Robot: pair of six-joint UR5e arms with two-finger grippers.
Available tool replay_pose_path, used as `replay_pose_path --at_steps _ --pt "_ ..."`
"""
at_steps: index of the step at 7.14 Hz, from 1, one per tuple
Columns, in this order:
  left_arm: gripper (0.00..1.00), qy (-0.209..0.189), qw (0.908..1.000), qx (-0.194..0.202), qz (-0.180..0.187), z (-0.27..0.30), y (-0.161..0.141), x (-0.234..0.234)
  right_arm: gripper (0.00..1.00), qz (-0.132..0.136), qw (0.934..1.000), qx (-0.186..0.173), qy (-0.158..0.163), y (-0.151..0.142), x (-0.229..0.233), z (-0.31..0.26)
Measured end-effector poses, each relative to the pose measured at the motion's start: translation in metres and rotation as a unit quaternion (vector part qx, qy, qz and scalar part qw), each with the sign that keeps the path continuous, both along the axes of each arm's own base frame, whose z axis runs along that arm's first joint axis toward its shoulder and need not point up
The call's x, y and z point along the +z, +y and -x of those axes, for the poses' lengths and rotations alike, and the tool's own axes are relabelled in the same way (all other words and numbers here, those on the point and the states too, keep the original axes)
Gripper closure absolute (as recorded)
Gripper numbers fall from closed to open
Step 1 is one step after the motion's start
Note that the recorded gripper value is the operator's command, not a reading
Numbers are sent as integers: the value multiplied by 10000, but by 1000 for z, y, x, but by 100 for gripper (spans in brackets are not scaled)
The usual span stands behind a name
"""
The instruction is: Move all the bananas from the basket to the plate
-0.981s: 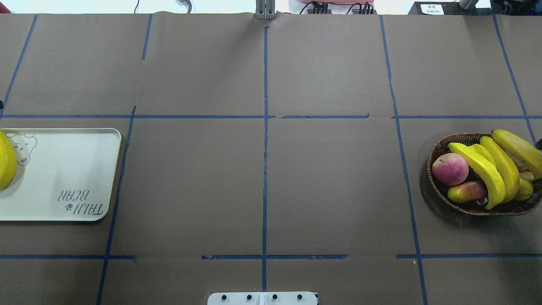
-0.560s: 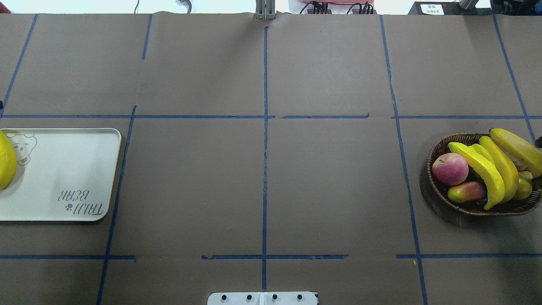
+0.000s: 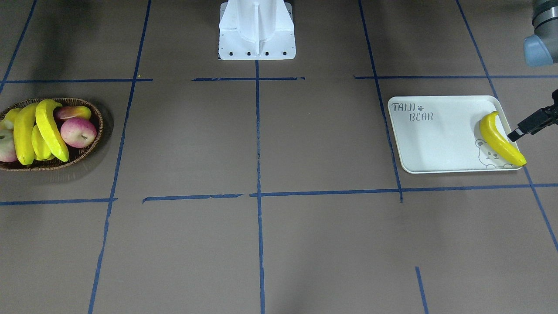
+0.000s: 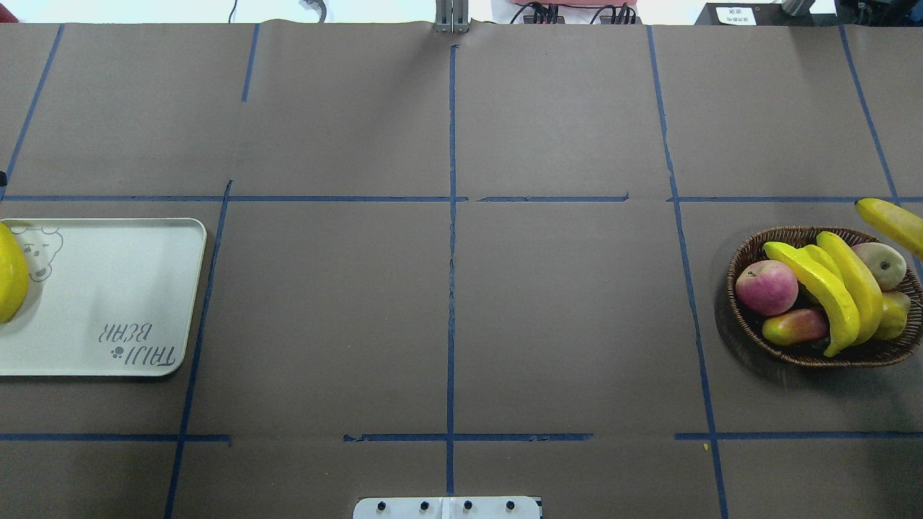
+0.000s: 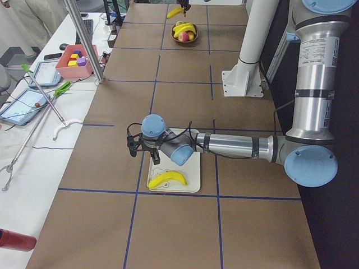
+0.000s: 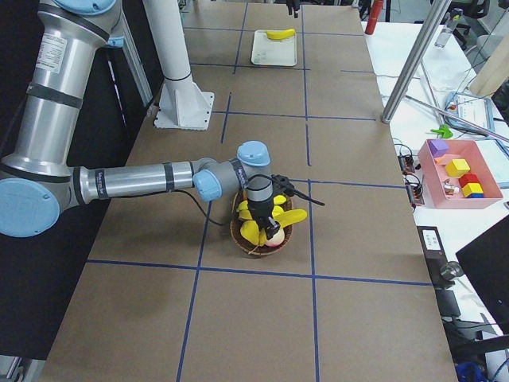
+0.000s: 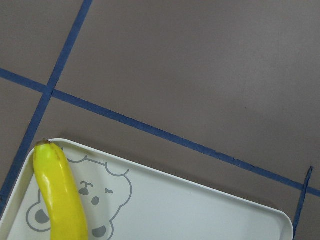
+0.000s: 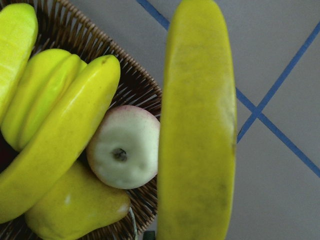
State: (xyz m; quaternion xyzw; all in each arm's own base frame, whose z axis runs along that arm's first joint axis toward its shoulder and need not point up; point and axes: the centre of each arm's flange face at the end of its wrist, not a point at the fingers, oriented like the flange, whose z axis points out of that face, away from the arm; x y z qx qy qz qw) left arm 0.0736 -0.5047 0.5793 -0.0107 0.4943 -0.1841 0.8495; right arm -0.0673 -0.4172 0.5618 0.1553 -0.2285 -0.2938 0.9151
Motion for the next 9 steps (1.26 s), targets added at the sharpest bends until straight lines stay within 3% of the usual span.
replay_pose_path --at_steps 2,5,7,9 --pt "0 10 10000 18 -35 -1 -1 -3 99 174 9993 124 -312 -43 -64 21" --pt "0 20 10000 38 -62 -4 -3 -6 99 488 9924 640 -927 -63 -132 75" --pt "0 53 9998 86 -150 -10 -6 -16 99 890 9804 1070 -1398 -59 -191 142" --pt "0 178 9986 103 -482 -16 -13 -37 100 1281 9623 1346 -1987 -44 -256 219"
